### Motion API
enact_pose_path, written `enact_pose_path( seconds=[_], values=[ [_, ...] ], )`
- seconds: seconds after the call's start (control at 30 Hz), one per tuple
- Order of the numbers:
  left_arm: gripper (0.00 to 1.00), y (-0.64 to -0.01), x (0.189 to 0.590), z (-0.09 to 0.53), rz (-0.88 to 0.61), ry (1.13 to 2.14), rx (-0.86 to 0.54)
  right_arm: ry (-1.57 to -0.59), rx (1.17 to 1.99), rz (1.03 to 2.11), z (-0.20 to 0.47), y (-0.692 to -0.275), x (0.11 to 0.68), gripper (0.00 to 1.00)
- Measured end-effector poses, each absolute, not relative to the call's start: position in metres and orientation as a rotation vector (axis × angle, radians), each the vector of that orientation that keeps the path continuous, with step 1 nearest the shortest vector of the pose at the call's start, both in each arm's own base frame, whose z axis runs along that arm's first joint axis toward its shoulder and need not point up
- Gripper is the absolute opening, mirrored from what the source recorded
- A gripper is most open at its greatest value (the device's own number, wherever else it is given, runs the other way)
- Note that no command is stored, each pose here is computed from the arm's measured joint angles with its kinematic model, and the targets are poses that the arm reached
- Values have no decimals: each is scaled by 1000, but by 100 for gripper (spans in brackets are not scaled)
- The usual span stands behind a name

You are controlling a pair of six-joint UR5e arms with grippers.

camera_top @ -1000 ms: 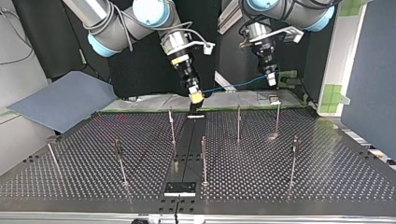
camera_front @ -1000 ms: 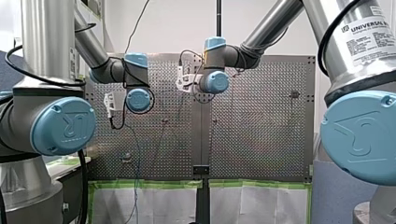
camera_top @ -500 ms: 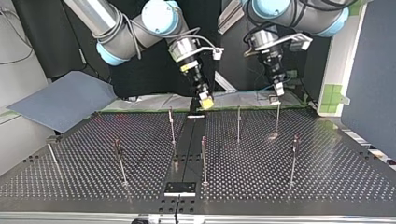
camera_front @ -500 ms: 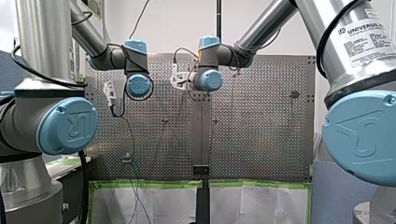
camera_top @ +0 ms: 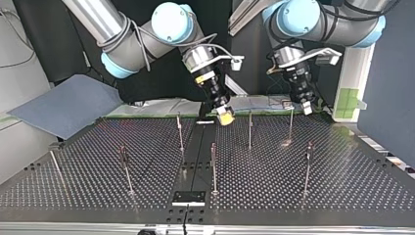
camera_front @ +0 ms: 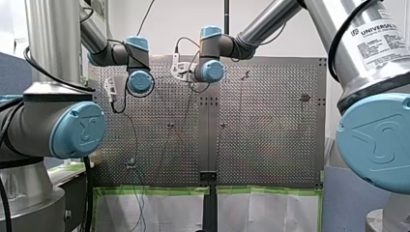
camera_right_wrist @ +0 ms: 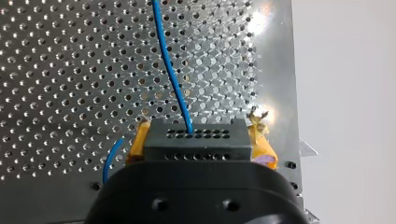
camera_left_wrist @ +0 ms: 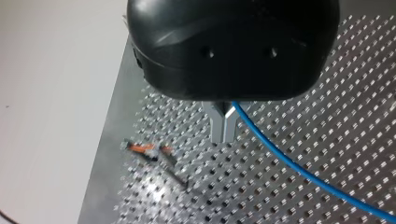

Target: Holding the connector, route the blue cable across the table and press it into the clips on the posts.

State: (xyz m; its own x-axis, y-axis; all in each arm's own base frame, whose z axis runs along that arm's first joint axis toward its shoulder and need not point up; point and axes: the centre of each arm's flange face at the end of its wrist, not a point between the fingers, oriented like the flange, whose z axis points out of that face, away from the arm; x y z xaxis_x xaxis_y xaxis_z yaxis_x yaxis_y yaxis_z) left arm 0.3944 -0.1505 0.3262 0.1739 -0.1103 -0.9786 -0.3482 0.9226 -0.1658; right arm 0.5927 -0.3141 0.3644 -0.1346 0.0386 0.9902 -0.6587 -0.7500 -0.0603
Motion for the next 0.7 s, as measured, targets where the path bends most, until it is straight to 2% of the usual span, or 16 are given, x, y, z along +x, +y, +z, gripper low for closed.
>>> enact_pose_path(
  seconds=[0.3, 0.7],
  values=[
    [0, -125, 418, 351, 181, 1359, -408, -710, 1713, 1903, 356, -328, 613, 0],
    [0, -118, 435, 377, 155, 1336, -386, -702, 1662, 1953, 393, -343, 631, 0]
  ],
)
